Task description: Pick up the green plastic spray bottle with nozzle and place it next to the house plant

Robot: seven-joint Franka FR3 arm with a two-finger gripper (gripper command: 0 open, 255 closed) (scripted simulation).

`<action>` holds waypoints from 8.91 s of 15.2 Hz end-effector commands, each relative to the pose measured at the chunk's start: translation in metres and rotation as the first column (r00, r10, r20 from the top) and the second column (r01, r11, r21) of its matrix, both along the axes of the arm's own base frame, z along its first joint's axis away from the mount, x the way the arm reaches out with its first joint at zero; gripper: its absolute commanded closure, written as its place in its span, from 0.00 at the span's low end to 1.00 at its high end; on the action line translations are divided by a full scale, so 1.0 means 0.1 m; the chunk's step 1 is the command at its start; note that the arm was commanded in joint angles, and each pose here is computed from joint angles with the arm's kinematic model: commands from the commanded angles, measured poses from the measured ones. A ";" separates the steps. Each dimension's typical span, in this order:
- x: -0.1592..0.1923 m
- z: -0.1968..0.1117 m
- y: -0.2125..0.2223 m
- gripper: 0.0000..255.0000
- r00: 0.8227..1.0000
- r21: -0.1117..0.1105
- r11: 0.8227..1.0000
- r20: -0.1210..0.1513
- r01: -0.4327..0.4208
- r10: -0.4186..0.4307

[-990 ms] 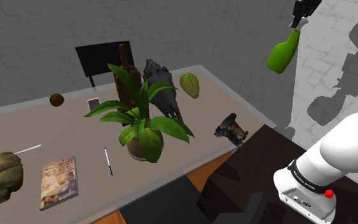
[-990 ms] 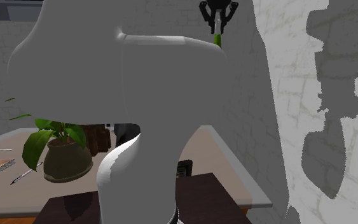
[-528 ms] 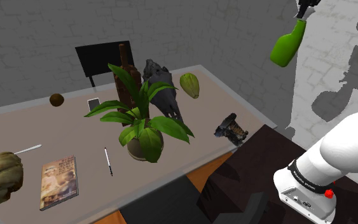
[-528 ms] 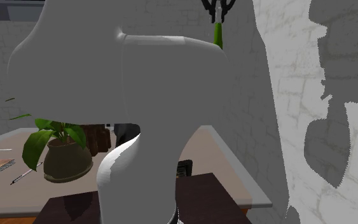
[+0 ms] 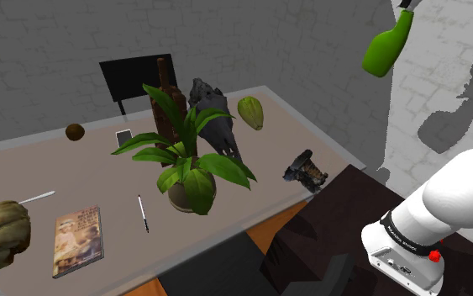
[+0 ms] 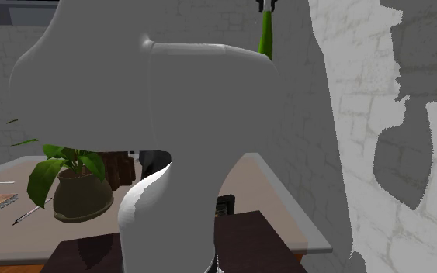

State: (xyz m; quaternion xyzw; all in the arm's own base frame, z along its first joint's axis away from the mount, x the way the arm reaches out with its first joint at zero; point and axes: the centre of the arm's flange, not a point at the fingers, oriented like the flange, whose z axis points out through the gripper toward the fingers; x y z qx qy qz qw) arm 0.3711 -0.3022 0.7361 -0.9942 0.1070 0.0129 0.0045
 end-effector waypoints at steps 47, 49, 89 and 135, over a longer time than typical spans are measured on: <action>1.23 -0.47 3.31 1.00 1.000 0.000 1.000 0.000 0.000 0.000; 1.23 -0.58 3.31 1.00 1.000 0.000 1.000 0.000 0.000 0.000; 1.23 -2.69 3.31 1.00 1.000 0.000 1.000 0.000 0.000 0.000; 1.23 -4.89 3.31 1.00 1.000 0.000 1.000 0.000 0.000 0.000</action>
